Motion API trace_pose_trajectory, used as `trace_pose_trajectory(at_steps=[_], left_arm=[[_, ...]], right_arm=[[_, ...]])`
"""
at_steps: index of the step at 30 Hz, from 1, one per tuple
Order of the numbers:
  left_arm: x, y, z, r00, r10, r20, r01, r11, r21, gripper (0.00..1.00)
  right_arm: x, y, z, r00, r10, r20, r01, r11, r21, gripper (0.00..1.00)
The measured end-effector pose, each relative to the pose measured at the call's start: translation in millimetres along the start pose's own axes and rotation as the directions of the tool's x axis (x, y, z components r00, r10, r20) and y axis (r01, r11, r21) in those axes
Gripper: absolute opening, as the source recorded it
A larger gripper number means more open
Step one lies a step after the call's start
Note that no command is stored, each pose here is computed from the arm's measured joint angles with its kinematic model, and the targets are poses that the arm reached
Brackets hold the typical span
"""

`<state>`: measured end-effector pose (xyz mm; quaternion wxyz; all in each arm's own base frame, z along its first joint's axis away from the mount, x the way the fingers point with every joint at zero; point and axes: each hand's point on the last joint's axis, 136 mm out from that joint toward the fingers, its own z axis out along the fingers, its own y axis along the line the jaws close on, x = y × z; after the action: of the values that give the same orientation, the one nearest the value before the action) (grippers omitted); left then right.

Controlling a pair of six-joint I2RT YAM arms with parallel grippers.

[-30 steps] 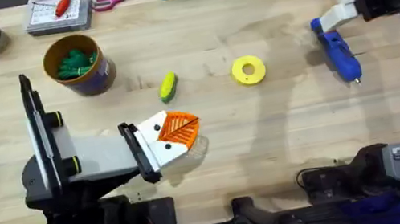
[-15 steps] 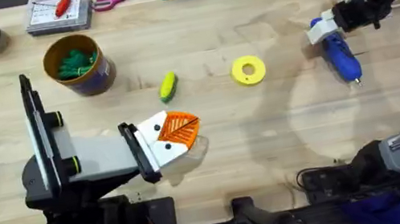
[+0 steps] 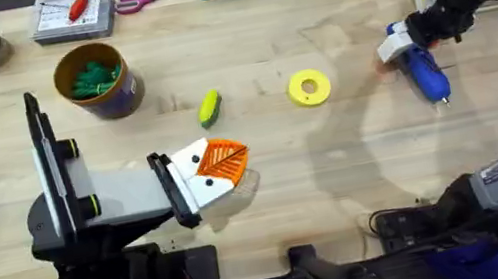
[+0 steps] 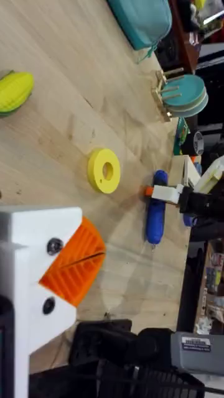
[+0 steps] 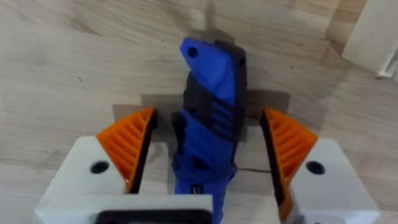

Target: Pick up the gripper from the table and insert it into the empty holder that is missing its gripper. Then pick up a screw, insert it into the mounting hole, and use the screwdriver to tighten it. Finally, clean up the table by picking up the vegetable and placing it into the bucket.

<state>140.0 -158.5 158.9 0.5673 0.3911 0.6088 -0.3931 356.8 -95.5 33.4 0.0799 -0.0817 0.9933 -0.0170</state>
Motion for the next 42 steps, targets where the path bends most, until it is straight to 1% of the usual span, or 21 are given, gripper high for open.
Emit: trace_pose_trajectory(at_steps=[2,3,5,6,8,9,10,23,27,30,34,38,42], left_arm=[[-0.1,-0.1,0,1.0,0.0,0.0,0.0,1.0,0.0,0.008],[0.0,-0.1,0,1.0,0.0,0.0,0.0,1.0,0.001,0.008],[0.0,-0.7,0,1.0,0.0,0.0,0.0,1.0,0.004,0.008],[0.0,-0.7,0,1.0,-0.001,0.0,0.001,1.0,0.004,0.008],[0.0,-0.8,0,1.0,-0.001,0.0,0.001,1.0,0.004,0.008],[0.0,-0.8,0,1.0,-0.001,0.0,0.001,1.0,0.005,0.008],[0.1,-1.0,0,1.0,-0.001,0.0,0.001,1.0,0.006,0.008],[0.0,-1.3,0,1.0,-0.001,0.0,0.001,1.0,0.007,0.008],[0.1,-1.3,0,1.0,-0.002,0.0,0.002,1.0,0.008,0.008],[0.1,-1.3,0,1.0,-0.001,0.0,0.001,1.0,0.007,0.008],[0.1,-1.3,0,1.0,-0.001,0.0,0.001,1.0,0.007,0.008],[0.1,-1.3,0,1.0,-0.002,0.0,0.002,1.0,0.008,0.008],[0.1,-1.3,0,1.0,-0.001,0.0,0.001,1.0,0.007,0.008]], right_arm=[[0,1,0,1.0,-0.002,0.002,0.002,1.0,-0.003,0.935],[-1,1,0,1.0,-0.009,0.003,0.009,1.0,-0.002,0.835],[-2,0,0,1.0,-0.009,0.009,0.009,1.0,0.002,0.557],[-3,-1,0,1.0,-0.01,0.011,0.01,1.0,0.007,0.392],[-6,-5,2,1.0,-0.012,0.018,0.011,1.0,0.025,0.093],[-6,-6,3,1.0,-0.01,0.019,0.009,1.0,0.026,0.039],[-6,-7,3,1.0,-0.009,0.02,0.009,1.0,0.028,0.022],[-10,-9,1,0.999,-0.001,0.036,-0.001,0.999,0.039,0.026],[-18,-13,-16,0.996,0.023,0.085,-0.028,0.998,0.058,0.026],[-36,-18,-51,0.983,0.027,0.18,-0.045,0.994,0.095,0.026],[-63,-19,-118,0.936,-0.008,0.351,-0.051,0.986,0.159,0.026],[-80,-9,-186,0.857,-0.066,0.511,-0.053,0.975,0.214,0.026],[-88,6,-239,0.763,-0.103,0.638,-0.07,0.968,0.24,0.026]])
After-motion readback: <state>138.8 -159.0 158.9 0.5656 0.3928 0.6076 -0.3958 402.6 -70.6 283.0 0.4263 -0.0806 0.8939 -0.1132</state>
